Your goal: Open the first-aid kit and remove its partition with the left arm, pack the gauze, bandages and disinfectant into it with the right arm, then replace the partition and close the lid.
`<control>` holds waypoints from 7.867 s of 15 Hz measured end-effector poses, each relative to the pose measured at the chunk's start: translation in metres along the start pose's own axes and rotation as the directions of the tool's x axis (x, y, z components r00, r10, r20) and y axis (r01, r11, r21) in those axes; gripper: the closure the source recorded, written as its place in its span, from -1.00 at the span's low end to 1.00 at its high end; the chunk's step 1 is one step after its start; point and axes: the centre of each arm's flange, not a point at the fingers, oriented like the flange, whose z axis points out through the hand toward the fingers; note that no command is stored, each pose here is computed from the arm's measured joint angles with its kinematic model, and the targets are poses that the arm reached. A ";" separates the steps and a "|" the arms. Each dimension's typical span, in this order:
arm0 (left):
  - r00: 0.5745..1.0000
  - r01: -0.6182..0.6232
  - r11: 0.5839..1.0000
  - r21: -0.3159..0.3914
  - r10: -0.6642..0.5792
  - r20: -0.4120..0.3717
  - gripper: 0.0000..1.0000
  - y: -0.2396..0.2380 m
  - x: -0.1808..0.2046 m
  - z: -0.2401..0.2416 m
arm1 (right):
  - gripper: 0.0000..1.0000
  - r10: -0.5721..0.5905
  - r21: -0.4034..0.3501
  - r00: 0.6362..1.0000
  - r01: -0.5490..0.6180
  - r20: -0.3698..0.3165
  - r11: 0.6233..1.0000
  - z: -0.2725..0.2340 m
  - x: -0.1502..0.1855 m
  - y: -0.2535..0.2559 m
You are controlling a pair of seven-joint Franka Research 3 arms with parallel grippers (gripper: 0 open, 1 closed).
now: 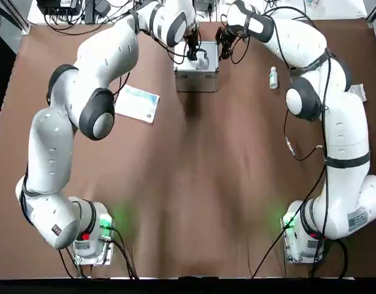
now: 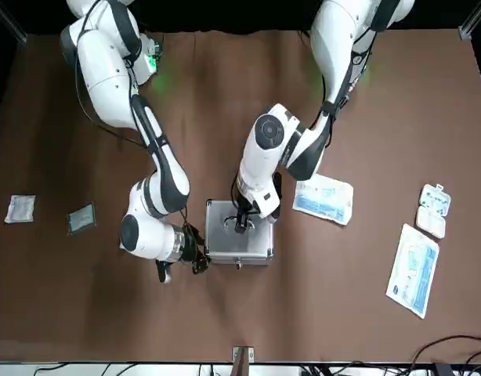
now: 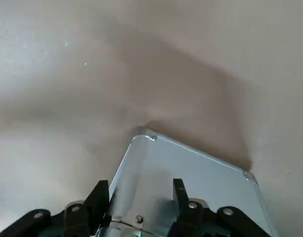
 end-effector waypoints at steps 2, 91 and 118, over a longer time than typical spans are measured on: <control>1.000 0.001 1.000 -0.004 -0.001 0.002 0.01 0.000 0.000 0.000 | -0.17 0.000 0.000 1.000 0.000 0.000 1.000 0.000 0.000 0.000; 0.988 -0.075 0.928 0.364 0.119 -0.099 -0.70 -0.103 -0.077 -0.127 | -0.18 0.006 -0.004 1.000 -0.006 0.001 1.000 0.000 0.000 0.000; 0.412 -0.907 0.416 0.064 0.908 -0.072 -1.00 0.020 0.031 -0.176 | -0.38 0.067 -0.040 0.997 -0.066 0.036 0.997 -0.092 0.053 0.000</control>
